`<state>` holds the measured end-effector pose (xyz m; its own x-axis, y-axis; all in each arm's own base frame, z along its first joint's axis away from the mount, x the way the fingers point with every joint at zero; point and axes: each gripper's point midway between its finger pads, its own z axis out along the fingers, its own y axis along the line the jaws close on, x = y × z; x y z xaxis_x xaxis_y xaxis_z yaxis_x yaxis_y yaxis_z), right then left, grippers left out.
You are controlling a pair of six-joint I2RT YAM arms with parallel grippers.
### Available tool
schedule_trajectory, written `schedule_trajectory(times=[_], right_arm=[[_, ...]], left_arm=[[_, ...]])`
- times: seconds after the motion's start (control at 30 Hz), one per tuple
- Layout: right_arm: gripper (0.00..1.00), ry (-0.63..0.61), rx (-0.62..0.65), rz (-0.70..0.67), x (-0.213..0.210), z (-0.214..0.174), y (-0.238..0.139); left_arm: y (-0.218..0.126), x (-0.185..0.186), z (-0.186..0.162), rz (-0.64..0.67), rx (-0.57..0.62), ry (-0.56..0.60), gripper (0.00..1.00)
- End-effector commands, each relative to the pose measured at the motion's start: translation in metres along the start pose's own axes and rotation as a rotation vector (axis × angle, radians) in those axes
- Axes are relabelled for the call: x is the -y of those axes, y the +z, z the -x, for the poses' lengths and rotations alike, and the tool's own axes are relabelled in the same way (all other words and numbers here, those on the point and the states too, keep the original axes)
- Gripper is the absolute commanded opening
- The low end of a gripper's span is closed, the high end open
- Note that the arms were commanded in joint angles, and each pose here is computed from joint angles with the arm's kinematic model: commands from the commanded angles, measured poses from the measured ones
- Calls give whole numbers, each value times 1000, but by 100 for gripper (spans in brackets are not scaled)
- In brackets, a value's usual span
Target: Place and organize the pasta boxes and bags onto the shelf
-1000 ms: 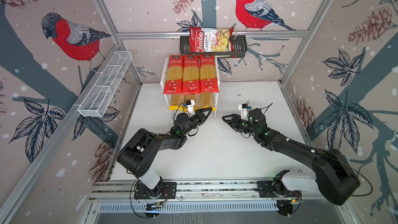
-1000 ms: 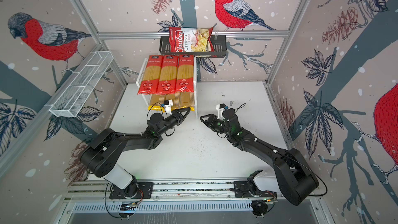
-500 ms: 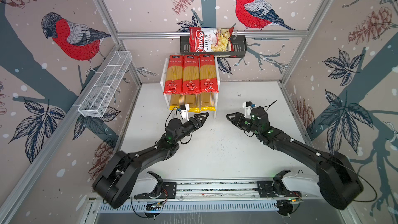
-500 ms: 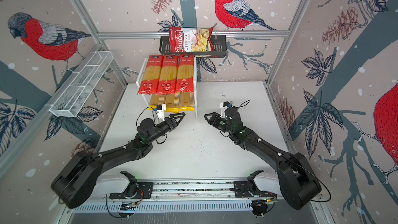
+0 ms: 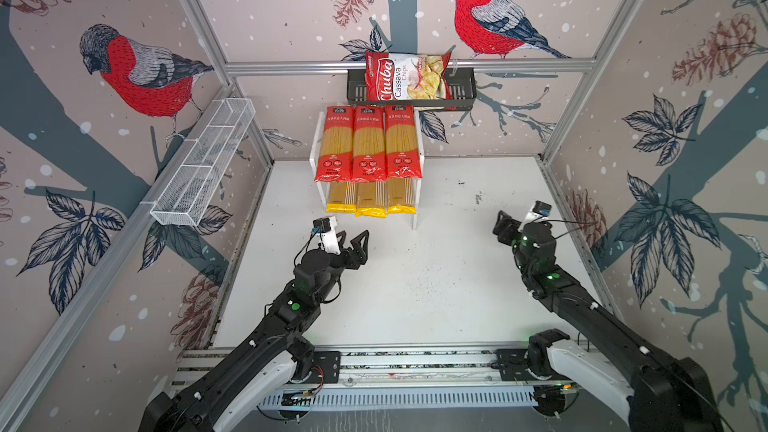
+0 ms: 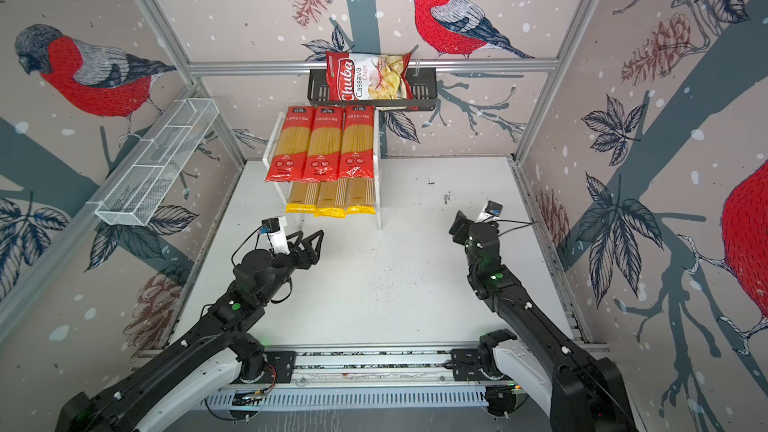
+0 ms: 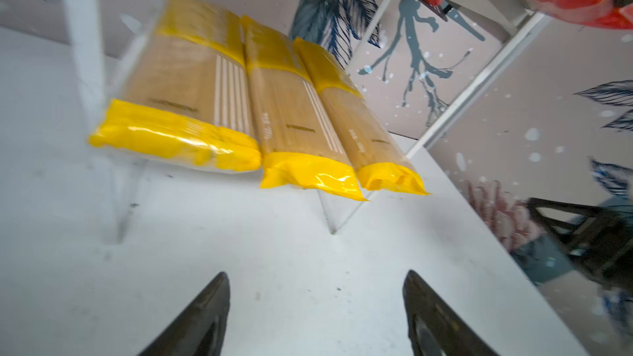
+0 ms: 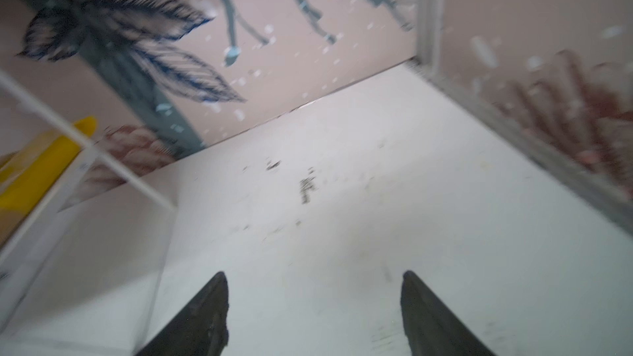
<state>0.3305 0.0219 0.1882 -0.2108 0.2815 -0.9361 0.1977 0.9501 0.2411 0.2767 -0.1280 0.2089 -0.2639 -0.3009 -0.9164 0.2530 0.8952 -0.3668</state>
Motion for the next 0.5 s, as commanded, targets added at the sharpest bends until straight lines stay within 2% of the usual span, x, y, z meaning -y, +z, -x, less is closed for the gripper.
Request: schedule_trajectory(times=[0.0, 0.07, 0.23, 0.3, 0.47], right_arm=[[77, -9, 150, -137, 39, 22, -3], [76, 42, 172, -178, 53, 17, -2], [76, 10, 217, -331, 80, 6, 6], [76, -18, 232, -375, 87, 2, 7], [77, -31, 287, -381, 93, -1, 10]], left_arm=[[-10, -37, 25, 216, 148, 177, 80], [-16, -49, 33, 288, 206, 226, 81], [-31, -95, 41, 535, 314, 320, 85], [-33, -113, 38, 608, 334, 316, 85], [-23, -137, 29, 595, 356, 268, 86]])
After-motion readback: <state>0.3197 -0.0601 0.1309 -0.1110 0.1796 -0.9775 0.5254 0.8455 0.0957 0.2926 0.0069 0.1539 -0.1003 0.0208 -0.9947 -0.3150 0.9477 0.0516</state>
